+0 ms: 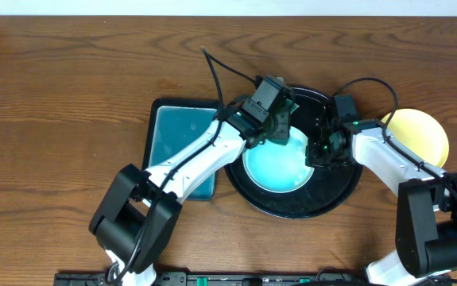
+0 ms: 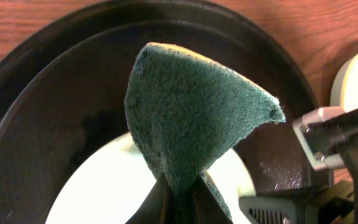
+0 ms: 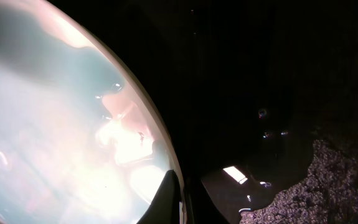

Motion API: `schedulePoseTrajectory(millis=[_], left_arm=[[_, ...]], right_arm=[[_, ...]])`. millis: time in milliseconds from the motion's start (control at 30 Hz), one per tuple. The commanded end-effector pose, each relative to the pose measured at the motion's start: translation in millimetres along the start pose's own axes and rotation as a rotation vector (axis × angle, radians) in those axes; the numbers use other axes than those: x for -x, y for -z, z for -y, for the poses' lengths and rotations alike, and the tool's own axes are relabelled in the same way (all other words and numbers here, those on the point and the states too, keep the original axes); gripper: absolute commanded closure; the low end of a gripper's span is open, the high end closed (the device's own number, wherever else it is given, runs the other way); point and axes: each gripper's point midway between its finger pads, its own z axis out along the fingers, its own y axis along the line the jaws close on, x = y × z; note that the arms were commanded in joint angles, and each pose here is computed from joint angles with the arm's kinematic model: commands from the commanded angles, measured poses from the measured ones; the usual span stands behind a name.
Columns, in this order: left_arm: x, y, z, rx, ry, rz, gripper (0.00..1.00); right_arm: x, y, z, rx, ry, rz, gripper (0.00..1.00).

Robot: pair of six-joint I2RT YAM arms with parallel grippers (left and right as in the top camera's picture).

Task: Clean dirty plates on tray and stack at the side
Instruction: 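Scrub the white plate with the sponge in the left gripper, then return the sponge to the blue basin with the left gripper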

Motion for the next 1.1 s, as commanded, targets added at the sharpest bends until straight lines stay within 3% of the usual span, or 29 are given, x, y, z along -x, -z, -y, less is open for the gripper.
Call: schedulePoseTrajectory(millis=[0,200,433,667,1067], left_arm=[[-9,-22,-14,0.042,-0.032,-0.015,0.92],[-7,-53,-19,0.042,-0.075,0.015,0.92],[0,-59,-70,0.279,-0.067,0.074,0.92],[-2,-49,-101,0.347,-0.029,0.024,0.93],[-5,11,-75,0.255,-0.03,-0.045,0.92]], right_arm=[[-5,-9,35,-0.177,-0.006,-0.007,0.99],[-5,-9,35,-0.178,-0.006,-0.008,0.99],[-6,-9,35,-0.179,-0.006,-0.012,0.99],[-6,-9,35,-0.179,-0.006,-0.012,0.99],[-6,-9,35,-0.179,-0.006,-0.012,0.99]])
